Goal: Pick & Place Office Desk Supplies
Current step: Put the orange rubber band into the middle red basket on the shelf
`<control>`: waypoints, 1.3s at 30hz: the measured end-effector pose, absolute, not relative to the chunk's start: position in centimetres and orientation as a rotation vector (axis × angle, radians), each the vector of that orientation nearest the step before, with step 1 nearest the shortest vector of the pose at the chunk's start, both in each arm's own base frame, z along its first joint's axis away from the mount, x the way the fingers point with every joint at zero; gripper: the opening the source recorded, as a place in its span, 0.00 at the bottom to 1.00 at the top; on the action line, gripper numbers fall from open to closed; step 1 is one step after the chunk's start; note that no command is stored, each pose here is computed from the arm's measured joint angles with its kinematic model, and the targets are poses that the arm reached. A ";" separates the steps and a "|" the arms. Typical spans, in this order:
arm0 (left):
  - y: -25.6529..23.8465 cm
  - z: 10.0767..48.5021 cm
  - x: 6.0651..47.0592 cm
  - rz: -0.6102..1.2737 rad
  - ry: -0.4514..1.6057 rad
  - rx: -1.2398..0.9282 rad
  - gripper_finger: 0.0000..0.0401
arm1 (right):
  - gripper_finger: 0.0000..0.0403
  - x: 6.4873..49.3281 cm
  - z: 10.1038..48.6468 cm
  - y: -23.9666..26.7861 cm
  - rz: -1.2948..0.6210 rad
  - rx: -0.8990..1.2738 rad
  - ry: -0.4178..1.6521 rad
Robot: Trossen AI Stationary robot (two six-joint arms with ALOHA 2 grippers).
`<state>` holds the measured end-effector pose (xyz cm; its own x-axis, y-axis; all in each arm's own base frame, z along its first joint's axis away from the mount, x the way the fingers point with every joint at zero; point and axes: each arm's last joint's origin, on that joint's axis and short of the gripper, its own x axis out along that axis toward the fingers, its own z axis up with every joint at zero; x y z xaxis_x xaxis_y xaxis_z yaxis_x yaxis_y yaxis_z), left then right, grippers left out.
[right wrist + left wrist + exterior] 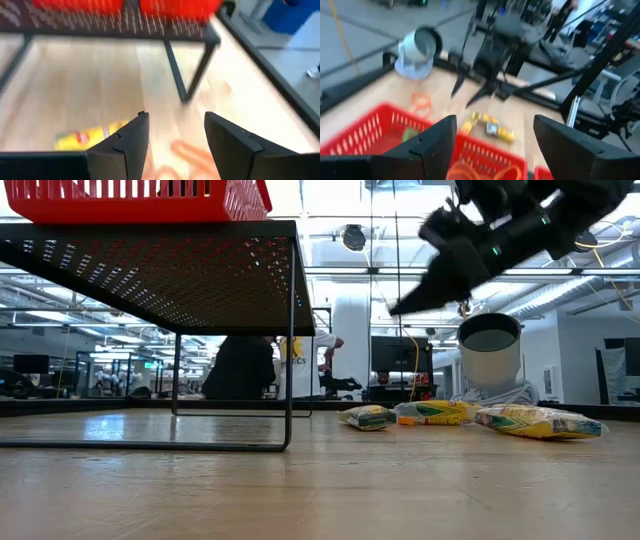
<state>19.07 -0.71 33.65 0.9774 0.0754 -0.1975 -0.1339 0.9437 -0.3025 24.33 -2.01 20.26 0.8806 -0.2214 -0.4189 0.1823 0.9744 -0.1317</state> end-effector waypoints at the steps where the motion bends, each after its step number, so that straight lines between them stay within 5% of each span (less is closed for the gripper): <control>1: -0.7 33.8 19.0 0.103 0.169 -0.303 0.68 | 0.45 24.0 19.6 -2.1 -0.226 -0.087 0.464; 11: -0.6 33.8 19.5 0.119 0.161 -0.228 0.68 | 0.42 21.2 12.5 -4.0 -0.347 0.041 0.606; 23: -0.6 32.8 20.7 0.139 0.208 -0.220 0.68 | 0.39 21.9 8.6 -4.7 -0.383 0.065 0.700; 35: -0.6 32.0 21.8 0.171 0.244 -0.204 0.68 | 0.03 21.7 7.5 -5.4 -0.412 0.102 0.744; 39: -0.6 32.1 21.8 0.170 0.234 -0.205 0.68 | 0.02 22.0 8.0 -5.5 -0.407 0.092 0.684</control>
<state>21.76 -0.58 32.10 0.9586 0.1427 -0.2465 -0.1903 0.9649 -0.1813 22.03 -5.50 7.95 0.6997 -0.3350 -0.6310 0.3947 0.9175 -0.0494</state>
